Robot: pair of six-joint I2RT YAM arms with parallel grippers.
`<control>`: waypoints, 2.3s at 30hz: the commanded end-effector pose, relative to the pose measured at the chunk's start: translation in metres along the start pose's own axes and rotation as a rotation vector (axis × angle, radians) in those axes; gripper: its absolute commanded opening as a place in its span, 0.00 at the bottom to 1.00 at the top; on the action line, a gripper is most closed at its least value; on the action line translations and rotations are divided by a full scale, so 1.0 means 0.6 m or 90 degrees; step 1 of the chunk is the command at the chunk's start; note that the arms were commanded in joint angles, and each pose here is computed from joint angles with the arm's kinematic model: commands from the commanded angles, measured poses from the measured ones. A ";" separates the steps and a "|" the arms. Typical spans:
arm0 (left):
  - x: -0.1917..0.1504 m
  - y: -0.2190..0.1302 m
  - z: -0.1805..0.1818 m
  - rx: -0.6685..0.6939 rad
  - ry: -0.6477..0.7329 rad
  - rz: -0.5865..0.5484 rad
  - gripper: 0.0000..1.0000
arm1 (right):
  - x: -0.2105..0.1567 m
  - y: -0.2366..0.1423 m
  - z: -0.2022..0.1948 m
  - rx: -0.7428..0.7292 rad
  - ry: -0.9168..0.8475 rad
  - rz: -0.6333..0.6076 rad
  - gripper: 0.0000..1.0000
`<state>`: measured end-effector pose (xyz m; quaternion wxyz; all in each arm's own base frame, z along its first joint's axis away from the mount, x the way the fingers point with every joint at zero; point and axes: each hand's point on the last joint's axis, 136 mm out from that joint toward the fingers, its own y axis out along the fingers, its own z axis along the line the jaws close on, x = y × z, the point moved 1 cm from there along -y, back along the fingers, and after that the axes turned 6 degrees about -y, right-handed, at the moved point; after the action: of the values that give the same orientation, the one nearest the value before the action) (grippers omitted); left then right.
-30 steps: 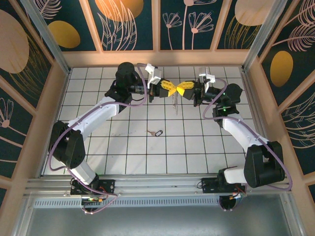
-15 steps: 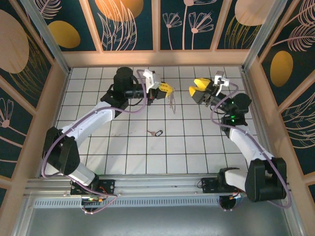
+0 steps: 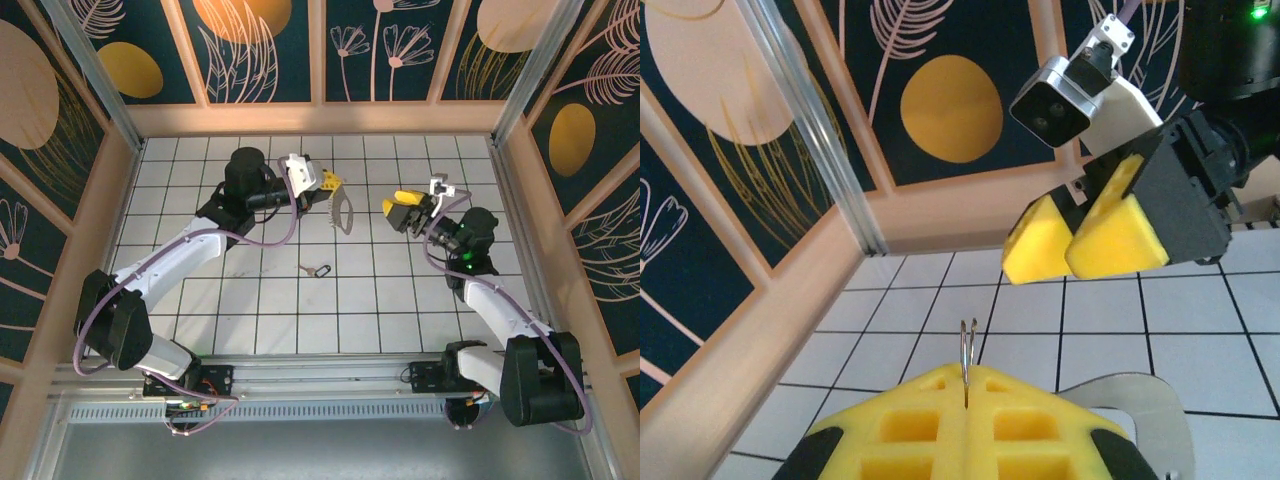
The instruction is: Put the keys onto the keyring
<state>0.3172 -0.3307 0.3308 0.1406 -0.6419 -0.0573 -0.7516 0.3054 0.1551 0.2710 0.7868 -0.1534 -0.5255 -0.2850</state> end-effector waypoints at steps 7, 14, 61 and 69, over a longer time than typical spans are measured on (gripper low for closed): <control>0.025 -0.017 -0.001 0.034 0.062 -0.020 0.00 | -0.062 0.029 0.006 -0.028 0.006 0.056 0.70; 0.016 -0.024 0.004 0.063 0.062 -0.011 0.00 | -0.129 0.061 0.017 -0.065 0.032 0.120 0.70; -0.027 -0.076 0.136 0.259 -0.095 -0.043 0.00 | -0.432 0.148 0.070 -0.058 -0.212 0.514 0.44; -0.027 -0.074 0.139 0.255 -0.096 -0.041 0.00 | -0.447 0.155 0.063 -0.055 -0.224 0.536 0.44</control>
<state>0.3853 -0.2634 0.3141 0.2609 -0.6632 -0.2225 -0.6652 0.2571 0.3223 0.0488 0.7312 -0.4327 -0.5249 0.0509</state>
